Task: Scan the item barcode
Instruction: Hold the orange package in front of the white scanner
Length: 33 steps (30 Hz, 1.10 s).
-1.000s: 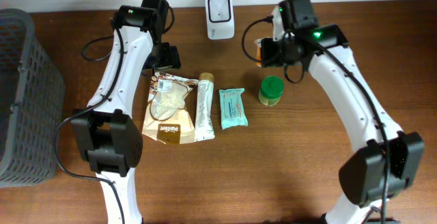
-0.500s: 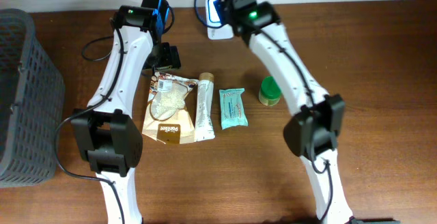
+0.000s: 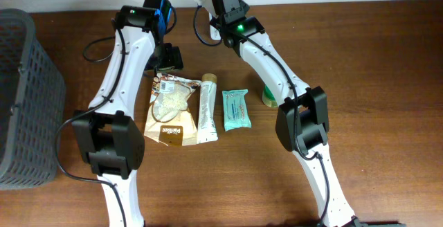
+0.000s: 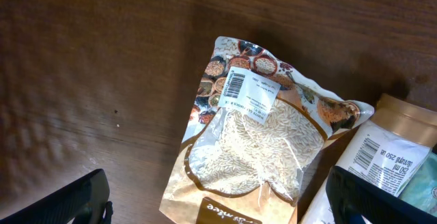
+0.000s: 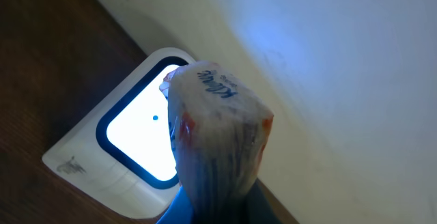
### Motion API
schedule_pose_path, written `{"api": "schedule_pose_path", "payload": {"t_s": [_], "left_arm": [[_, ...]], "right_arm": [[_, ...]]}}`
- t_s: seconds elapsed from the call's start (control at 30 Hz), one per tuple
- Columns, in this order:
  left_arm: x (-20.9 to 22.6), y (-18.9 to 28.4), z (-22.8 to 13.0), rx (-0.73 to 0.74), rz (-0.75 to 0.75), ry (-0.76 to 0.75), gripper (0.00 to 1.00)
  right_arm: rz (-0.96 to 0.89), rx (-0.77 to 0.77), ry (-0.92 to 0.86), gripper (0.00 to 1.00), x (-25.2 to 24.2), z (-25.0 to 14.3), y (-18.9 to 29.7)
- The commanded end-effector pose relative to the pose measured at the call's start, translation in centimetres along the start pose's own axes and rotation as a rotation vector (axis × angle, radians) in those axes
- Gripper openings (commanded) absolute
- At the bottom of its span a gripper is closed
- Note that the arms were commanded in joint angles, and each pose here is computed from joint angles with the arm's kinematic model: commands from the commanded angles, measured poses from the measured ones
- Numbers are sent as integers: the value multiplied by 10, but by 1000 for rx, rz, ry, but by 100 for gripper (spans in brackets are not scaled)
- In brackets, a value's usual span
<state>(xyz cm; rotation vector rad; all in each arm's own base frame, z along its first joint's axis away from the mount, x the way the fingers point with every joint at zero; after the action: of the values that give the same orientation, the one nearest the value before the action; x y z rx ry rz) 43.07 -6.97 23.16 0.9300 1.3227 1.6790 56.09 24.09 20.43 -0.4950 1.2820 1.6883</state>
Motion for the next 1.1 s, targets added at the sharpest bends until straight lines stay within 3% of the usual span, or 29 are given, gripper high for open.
{"api": "schedule_pose_path", "payload": {"t_s": [0.0, 0.63, 0.87, 1.07], "left_arm": [[0, 2, 1, -12, 5, -18, 99], [0, 2, 1, -12, 5, -18, 99], [0, 2, 1, -11, 5, -18, 99], [0, 2, 1, -12, 5, -18, 99]], "right_arm": [[37, -4, 60, 4, 10, 0, -5], [128, 45, 65, 4, 33, -25, -21], [40, -35, -87, 5, -16, -4, 20], [16, -107, -402, 4, -74, 4, 84]]}}
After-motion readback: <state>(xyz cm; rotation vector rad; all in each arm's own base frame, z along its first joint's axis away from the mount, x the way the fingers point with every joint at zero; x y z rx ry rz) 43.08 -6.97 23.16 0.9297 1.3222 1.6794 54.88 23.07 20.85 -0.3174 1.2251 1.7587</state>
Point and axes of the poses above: each gripper's point midway between its finger pads, its own y axis back along the fingers, its own x axis along the line the jaws close on, z = x × y, the point moved 10 cm from there along y, back along the fingers, and after that the axes turned 13 degrees about y, right-handed, at the moved point
